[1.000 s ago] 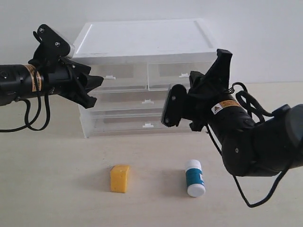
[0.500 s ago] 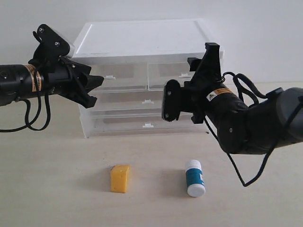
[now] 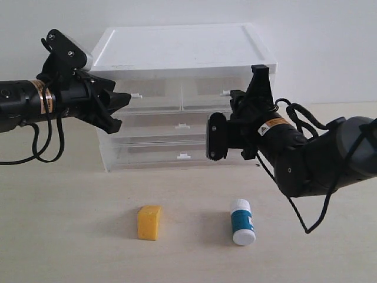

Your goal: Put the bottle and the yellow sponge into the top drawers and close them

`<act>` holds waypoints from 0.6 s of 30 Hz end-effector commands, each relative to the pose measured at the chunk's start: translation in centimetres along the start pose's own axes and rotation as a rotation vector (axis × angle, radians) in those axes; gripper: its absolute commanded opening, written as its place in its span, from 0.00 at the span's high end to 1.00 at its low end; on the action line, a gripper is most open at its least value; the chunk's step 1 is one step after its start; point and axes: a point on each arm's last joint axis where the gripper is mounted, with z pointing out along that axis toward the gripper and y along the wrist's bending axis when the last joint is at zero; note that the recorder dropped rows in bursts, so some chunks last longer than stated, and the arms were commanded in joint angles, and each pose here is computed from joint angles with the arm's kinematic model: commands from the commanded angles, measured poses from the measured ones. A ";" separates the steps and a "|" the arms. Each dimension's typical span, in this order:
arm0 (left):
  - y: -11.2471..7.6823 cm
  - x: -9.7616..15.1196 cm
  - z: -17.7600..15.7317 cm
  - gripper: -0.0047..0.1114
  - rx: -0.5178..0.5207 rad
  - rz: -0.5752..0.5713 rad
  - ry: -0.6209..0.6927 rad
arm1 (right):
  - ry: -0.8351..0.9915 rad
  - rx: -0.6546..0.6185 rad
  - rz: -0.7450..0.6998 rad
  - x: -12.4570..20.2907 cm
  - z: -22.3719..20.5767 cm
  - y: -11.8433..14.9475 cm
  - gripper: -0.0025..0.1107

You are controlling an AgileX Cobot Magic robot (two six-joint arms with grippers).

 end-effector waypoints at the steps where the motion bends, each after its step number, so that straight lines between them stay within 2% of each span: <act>1: 0.0 -0.6 0.0 0.60 0.000 -0.012 -0.035 | 0.054 -0.076 0.042 0.7 -0.3 1.0 0.91; 5: 0.0 -0.6 0.0 0.60 0.000 -0.012 -0.035 | 0.046 -0.044 0.016 0.5 -0.7 0.9 0.73; 8: 0.0 -0.6 0.0 0.60 0.000 -0.012 -0.035 | 0.046 -0.067 0.022 0.5 -0.7 1.1 0.62; 12: 0.0 -0.6 0.0 0.60 0.000 -0.012 -0.035 | 0.042 -0.094 0.038 0.4 -0.7 1.4 0.61; 18: 0.0 -0.6 0.0 0.60 0.000 -0.012 -0.035 | 0.014 -0.004 0.011 0.1 -0.5 0.5 0.61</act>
